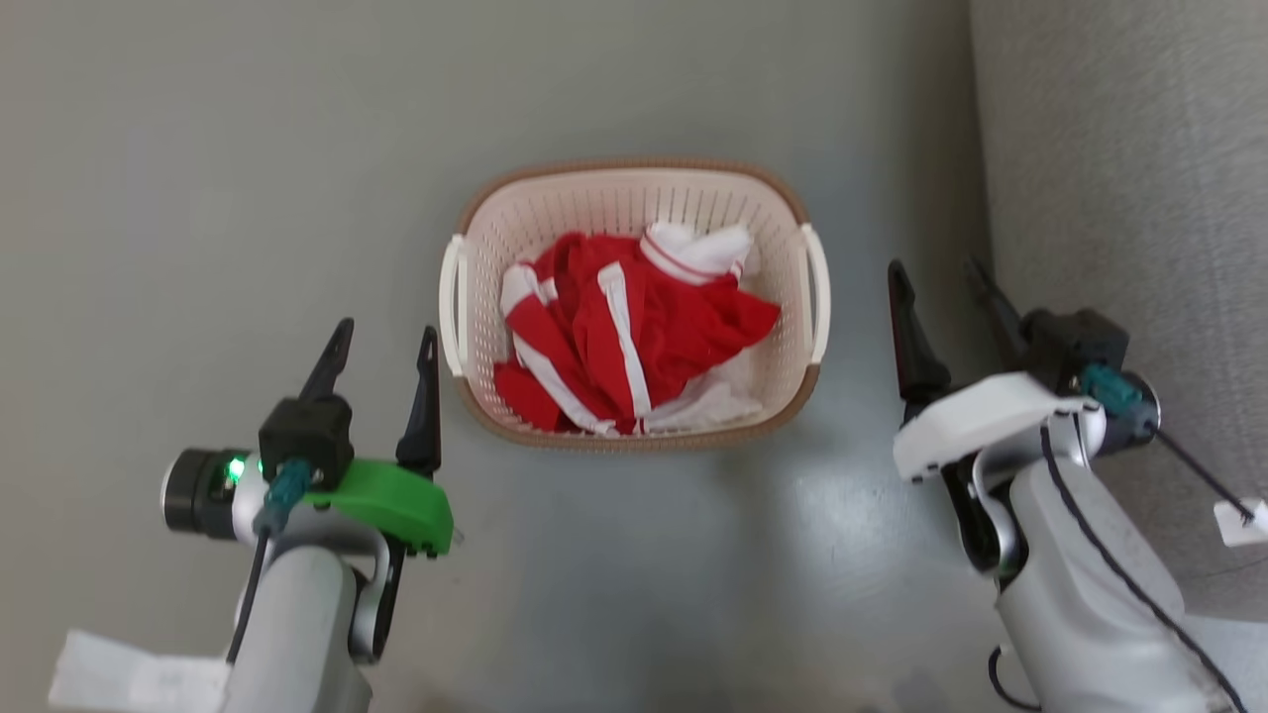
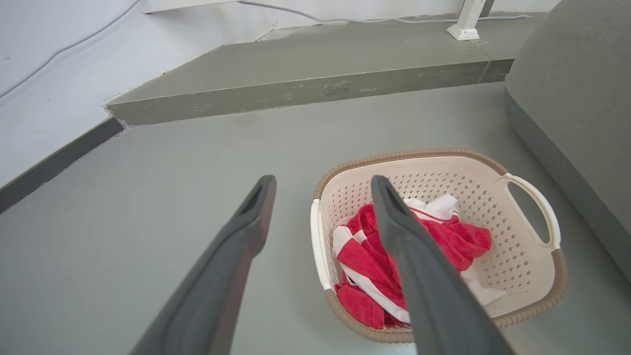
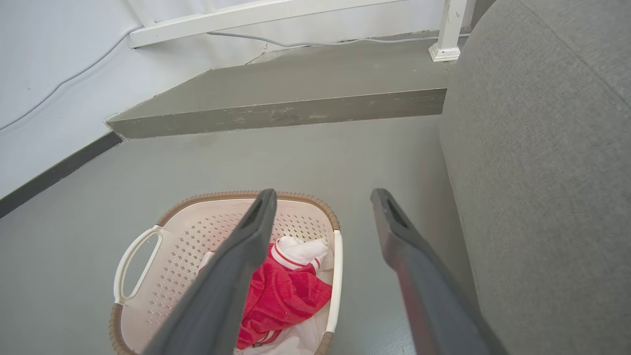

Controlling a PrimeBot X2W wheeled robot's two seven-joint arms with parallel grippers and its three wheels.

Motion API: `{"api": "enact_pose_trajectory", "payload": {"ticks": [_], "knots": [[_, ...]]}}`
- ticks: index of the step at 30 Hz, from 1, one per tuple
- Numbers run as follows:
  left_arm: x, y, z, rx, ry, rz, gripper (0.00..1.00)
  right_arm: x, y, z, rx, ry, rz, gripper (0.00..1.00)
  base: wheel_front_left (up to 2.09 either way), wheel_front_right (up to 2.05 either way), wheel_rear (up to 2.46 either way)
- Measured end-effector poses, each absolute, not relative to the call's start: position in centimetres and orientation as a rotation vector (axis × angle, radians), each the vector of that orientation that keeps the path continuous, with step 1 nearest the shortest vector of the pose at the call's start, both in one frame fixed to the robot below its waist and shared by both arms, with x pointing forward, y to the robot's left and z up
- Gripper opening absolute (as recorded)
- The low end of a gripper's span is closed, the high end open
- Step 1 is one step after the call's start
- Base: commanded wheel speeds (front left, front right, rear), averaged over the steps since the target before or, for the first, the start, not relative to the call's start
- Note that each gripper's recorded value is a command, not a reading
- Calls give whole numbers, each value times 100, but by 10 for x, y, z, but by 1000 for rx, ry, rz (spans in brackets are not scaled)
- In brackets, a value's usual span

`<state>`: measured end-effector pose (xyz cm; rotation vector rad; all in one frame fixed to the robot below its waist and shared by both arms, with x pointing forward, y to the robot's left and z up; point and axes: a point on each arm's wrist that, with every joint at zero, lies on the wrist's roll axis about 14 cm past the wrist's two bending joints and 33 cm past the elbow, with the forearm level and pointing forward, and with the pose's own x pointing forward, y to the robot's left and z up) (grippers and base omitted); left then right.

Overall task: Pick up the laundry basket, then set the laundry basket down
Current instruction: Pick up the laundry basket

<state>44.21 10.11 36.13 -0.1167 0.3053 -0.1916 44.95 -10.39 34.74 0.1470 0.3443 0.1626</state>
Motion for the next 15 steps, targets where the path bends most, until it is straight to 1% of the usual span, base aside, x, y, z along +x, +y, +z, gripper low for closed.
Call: {"api": "enact_pose_trajectory", "payload": {"ticks": [8,15], "knots": [[457,101,318,-131,416,-190,100,467,-104,307,151,426,154,100,0,0,0],[472,99,279,-121,495,-202,100,479,-97,265,145,520,174,100,0,0,0]]}}
